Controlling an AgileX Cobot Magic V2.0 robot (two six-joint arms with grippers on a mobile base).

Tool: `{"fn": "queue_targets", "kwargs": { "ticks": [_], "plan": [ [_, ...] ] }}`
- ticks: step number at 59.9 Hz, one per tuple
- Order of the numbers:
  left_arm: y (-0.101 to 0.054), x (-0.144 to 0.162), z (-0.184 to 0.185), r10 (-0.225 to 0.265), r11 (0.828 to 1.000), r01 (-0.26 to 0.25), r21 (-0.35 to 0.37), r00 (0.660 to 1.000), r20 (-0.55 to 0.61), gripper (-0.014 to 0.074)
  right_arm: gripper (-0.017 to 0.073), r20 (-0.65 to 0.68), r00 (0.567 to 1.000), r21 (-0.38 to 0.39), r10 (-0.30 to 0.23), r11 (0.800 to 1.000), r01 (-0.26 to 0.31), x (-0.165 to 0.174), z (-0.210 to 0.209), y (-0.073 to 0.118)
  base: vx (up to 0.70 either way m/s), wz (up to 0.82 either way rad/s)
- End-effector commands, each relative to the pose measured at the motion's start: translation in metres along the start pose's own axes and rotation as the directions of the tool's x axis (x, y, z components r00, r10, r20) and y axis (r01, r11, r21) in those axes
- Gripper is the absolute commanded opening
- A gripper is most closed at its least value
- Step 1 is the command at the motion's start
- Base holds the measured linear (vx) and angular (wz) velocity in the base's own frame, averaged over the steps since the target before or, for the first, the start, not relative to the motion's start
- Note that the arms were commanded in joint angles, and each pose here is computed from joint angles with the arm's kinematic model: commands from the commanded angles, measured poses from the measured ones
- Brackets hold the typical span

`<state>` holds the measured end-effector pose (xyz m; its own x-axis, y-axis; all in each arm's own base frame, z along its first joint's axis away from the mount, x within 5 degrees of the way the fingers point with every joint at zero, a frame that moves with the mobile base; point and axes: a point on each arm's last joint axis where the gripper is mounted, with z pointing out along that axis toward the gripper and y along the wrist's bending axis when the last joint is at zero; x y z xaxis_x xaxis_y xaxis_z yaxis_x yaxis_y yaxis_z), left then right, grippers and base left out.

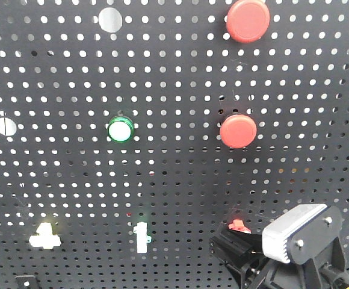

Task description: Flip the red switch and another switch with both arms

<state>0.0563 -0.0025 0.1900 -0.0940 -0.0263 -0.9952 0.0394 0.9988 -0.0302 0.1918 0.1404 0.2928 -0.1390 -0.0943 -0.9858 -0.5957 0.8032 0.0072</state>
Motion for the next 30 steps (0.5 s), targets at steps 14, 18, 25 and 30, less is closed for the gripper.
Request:
{"fn": "queue_targets", "kwargs": {
  "ticks": [14, 18, 25, 30],
  "plan": [
    [0.0001, 0.0006, 0.0005, -0.008, 1.0, 0.008, 0.001, 0.999, 0.053, 0.0002, -0.0006, 0.132, 0.991, -0.003, -0.004, 1.0, 0.004, -0.0221, -0.0032, 0.0003, 0.0, 0.0],
    [0.0001, 0.0006, 0.0005, -0.008, 1.0, 0.008, 0.001, 0.999, 0.053, 0.0002, -0.0006, 0.132, 0.991, -0.003, -0.004, 1.0, 0.004, -0.0221, -0.0032, 0.0003, 0.0, 0.0],
    [0.0001, 0.0006, 0.0005, -0.008, 1.0, 0.008, 0.001, 0.999, 0.053, 0.0002, -0.0006, 0.132, 0.991, -0.003, -0.004, 1.0, 0.004, -0.0221, -0.0032, 0.0003, 0.0, 0.0],
    [0.0001, 0.0006, 0.0005, -0.008, 1.0, 0.008, 0.001, 0.999, 0.053, 0.0002, -0.0006, 0.116, 0.989, 0.009, -0.092, 0.996, 0.092, -0.0214, -0.0052, -0.0009, 0.0, 0.0]
  ]
}}
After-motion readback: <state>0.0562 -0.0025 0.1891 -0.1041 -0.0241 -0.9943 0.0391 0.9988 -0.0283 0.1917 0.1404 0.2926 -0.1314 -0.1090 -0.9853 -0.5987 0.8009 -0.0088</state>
